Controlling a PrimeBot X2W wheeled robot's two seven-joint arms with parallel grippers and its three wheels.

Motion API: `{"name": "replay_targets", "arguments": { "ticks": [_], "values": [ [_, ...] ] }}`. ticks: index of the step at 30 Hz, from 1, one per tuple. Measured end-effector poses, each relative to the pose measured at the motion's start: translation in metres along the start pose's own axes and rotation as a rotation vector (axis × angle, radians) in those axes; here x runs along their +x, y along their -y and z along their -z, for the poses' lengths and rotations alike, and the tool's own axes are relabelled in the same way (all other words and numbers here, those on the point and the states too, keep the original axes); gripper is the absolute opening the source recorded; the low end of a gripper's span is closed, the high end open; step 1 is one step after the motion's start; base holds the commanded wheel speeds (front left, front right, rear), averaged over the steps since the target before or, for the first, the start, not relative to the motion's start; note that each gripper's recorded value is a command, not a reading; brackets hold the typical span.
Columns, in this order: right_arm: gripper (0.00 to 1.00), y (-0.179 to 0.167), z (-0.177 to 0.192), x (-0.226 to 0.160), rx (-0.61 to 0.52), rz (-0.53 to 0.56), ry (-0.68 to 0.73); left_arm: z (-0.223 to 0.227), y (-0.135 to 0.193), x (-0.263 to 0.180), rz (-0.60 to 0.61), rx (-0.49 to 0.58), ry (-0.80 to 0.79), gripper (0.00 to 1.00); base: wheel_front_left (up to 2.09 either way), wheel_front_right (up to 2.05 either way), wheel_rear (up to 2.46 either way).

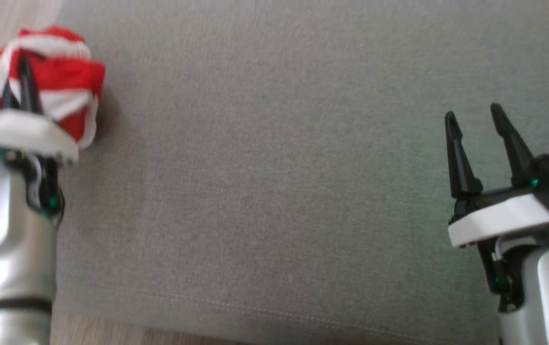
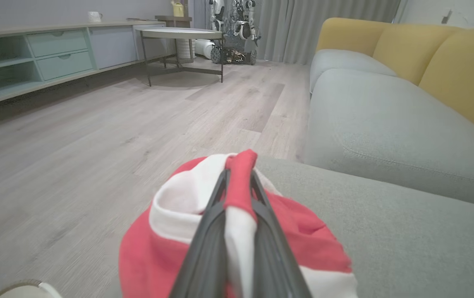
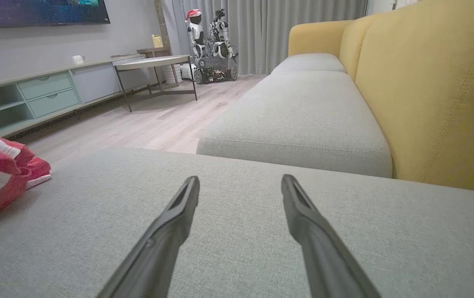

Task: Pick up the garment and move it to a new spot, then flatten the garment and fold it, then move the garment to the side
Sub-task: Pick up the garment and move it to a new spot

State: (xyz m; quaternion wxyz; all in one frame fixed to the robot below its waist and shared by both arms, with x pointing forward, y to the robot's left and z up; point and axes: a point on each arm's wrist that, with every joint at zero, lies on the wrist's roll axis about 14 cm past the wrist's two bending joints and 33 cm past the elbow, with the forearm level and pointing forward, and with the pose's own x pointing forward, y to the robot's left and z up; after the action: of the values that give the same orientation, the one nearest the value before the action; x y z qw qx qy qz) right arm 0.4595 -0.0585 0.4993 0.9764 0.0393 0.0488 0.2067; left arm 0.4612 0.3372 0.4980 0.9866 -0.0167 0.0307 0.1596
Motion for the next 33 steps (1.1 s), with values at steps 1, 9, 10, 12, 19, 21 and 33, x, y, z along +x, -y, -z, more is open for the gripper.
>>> {"name": "replay_targets", "arguments": {
  "ticks": [1, 9, 10, 12, 19, 21, 33],
  "values": [
    [1.00, 0.001, -0.002, -0.004, 0.000, 0.005, 0.006, 0.001, 0.000, -0.007, 0.005, 0.006, 0.007, 0.00, 0.00, 0.00, 0.00],
    [1.00, 0.001, -0.010, -0.040, 0.015, 0.043, 0.030, -0.016, 0.014, -0.053, 0.061, 0.027, 0.117, 0.00, 0.00, 0.00, 0.00],
    [1.00, 0.001, -0.011, -0.045, 0.017, 0.050, 0.037, -0.017, 0.018, -0.059, 0.074, 0.024, 0.126, 0.00, 0.00, 0.00, 0.00],
    [1.00, 0.002, -0.011, -0.056, 0.022, 0.062, 0.035, -0.016, 0.026, -0.072, 0.097, 0.020, 0.136, 0.00, 0.00, 0.00, 0.00],
    [1.00, 0.012, -0.014, -0.090, 0.047, 0.126, 0.056, -0.026, 0.070, -0.100, 0.220, -0.001, 0.153, 0.00, 0.00, 0.00, 0.00],
    [1.00, 0.015, -0.014, -0.097, 0.056, 0.145, 0.060, -0.032, 0.090, -0.105, 0.279, -0.001, 0.160, 0.00, 0.00, 0.00, 0.00],
    [1.00, 0.036, -0.007, -0.115, 0.088, 0.225, 0.050, -0.030, 0.218, -0.129, 0.652, -0.039, 0.122, 0.00, 0.00, 0.00, 0.00]
  ]
}}
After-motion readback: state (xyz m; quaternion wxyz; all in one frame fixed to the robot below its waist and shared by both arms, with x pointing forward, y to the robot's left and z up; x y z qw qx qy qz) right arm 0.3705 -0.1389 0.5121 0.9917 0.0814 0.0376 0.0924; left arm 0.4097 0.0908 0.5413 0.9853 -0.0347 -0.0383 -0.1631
